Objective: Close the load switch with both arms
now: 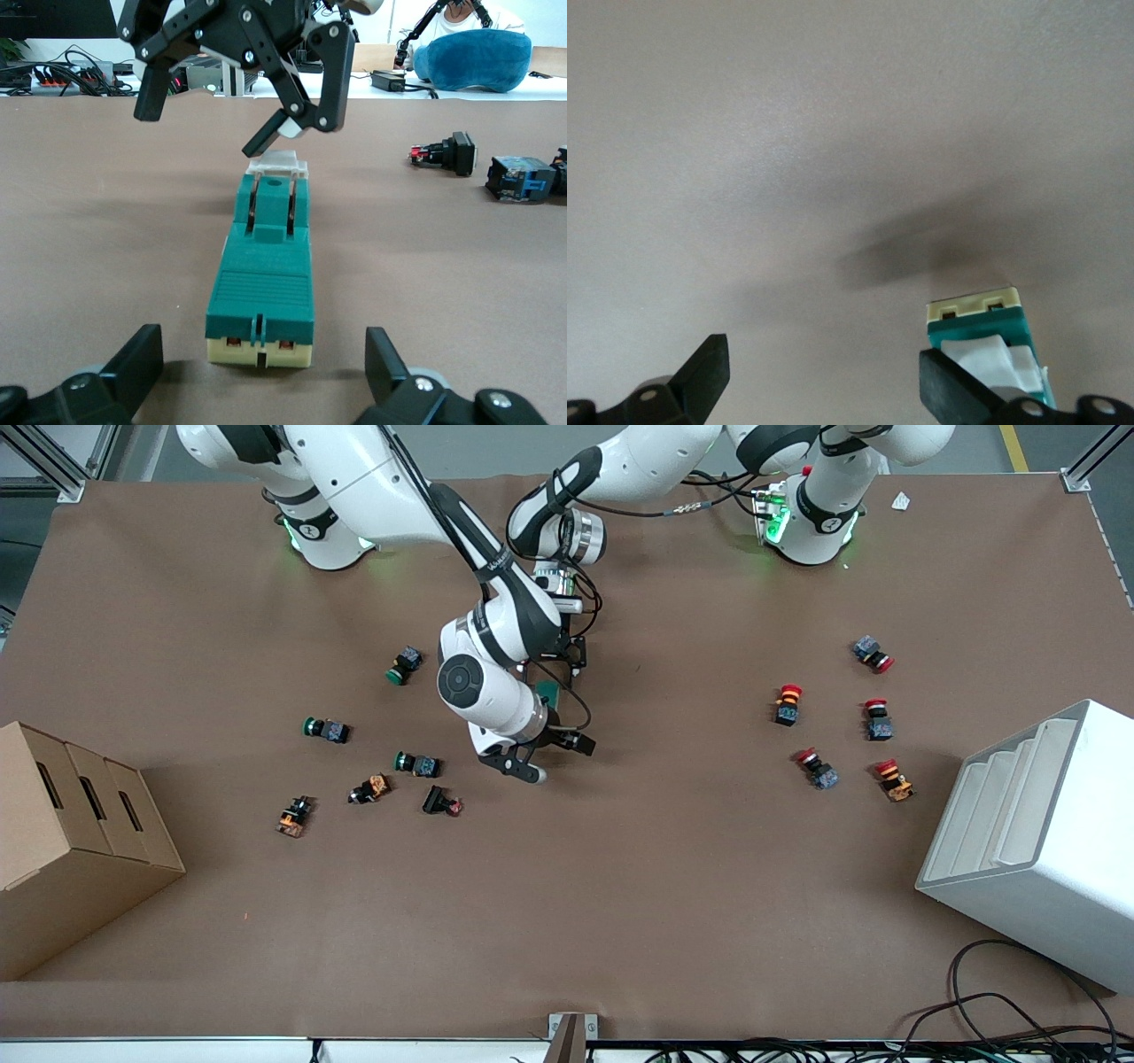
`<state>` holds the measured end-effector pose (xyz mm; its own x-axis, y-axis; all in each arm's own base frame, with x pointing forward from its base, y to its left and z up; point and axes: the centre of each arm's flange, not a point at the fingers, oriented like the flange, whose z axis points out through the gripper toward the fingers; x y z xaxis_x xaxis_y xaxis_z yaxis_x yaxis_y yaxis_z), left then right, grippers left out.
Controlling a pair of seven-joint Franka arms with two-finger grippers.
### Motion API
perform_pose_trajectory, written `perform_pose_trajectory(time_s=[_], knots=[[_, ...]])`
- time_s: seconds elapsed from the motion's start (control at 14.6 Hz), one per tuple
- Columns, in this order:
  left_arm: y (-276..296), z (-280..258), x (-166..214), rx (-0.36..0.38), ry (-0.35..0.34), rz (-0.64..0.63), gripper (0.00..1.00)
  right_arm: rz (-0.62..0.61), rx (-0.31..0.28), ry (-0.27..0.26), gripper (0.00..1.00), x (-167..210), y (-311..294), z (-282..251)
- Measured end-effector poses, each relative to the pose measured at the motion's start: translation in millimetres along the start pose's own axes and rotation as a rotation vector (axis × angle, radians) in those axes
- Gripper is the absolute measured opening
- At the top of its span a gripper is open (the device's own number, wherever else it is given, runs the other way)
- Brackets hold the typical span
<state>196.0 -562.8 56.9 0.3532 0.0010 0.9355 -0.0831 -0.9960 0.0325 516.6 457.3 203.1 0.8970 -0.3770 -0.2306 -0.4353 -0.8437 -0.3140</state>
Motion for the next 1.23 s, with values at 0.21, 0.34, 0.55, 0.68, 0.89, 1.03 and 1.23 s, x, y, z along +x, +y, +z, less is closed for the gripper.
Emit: perform_pose_trajectory(time_s=[0.21, 0.34, 0.55, 0.68, 0.89, 1.03, 1.23], knots=[[0.0, 0.0, 0.0, 0.000, 0.000, 0.000, 1.00, -0.012, -0.010, -0.001, 1.00, 1.5, 2.9, 9.8], [0.0, 0.0, 0.0, 0.000, 0.000, 0.000, 1.00, -0.019, -0.012, 0.002, 1.00, 1.8, 2.8, 11.9], [0.0, 0.1, 0.0, 0.000, 0.000, 0.000, 1.00, -0.022, -0.010, 0.008, 1.00, 2.7, 3.1, 13.1], [0.0, 0.1, 0.1, 0.000, 0.000, 0.000, 1.00, -0.026, -0.008, 0.022, 1.00, 10.5, 5.3, 9.8], [0.0, 0.4, 0.2, 0.001, 0.000, -0.001, 1.00, -0.022, -0.030, 0.036, 1.00, 44.8, 23.0, -2.4], [-0.1, 1.0, 0.5, 0.001, 0.001, -0.001, 1.00, -0.038, -0.049, 0.021, 1.00, 67.4, 31.2, -21.1], [-0.2, 1.5, 0.7, 0.002, 0.001, -0.001, 1.00, -0.140, -0.140, 0.012, 1.00, 102.2, 45.0, -88.6]])
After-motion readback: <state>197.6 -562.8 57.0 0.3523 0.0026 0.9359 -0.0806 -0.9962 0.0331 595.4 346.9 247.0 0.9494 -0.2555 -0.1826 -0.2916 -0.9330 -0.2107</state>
